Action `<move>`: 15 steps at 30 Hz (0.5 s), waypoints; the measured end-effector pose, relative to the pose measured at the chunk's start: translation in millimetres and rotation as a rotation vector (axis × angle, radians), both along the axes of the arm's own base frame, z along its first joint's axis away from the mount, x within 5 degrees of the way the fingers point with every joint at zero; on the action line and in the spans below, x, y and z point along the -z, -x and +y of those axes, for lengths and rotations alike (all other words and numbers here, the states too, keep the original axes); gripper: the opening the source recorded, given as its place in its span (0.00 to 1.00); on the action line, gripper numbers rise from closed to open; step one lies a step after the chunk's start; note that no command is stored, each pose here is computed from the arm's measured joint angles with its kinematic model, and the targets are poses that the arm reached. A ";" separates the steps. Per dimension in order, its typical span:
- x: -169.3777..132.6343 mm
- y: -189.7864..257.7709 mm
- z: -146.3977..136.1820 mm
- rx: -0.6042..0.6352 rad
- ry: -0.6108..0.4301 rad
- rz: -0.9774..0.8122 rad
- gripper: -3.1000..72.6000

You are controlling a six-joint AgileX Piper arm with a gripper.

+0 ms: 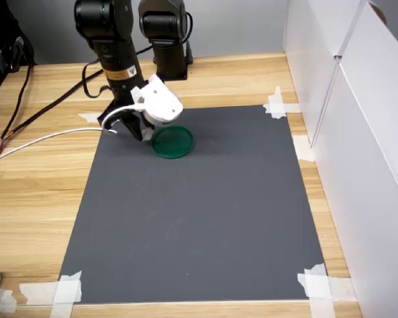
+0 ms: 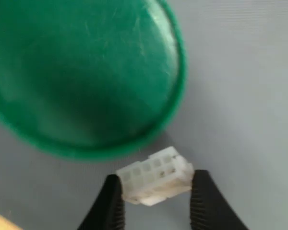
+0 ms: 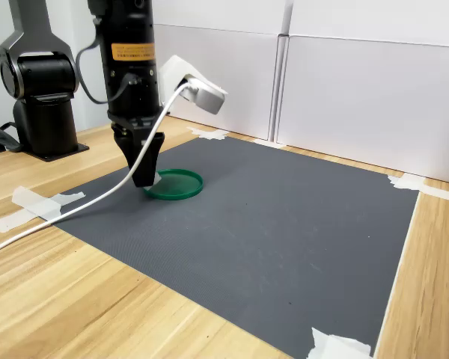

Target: Grasp a white terminal and put it in the green lid.

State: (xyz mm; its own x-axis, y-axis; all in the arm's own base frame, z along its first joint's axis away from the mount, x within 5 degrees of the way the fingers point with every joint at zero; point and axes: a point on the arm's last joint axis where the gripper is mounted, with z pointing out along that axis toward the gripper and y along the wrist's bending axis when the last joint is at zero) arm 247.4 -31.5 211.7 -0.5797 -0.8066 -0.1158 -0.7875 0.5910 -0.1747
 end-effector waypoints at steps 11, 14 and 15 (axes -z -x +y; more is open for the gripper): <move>-28.5 20.7 7.9 -0.046 -0.006 -0.035 0.46; -28.1 20.8 18.0 -0.090 0.005 -0.025 0.46; -28.1 20.6 21.9 -0.098 0.007 -0.023 0.46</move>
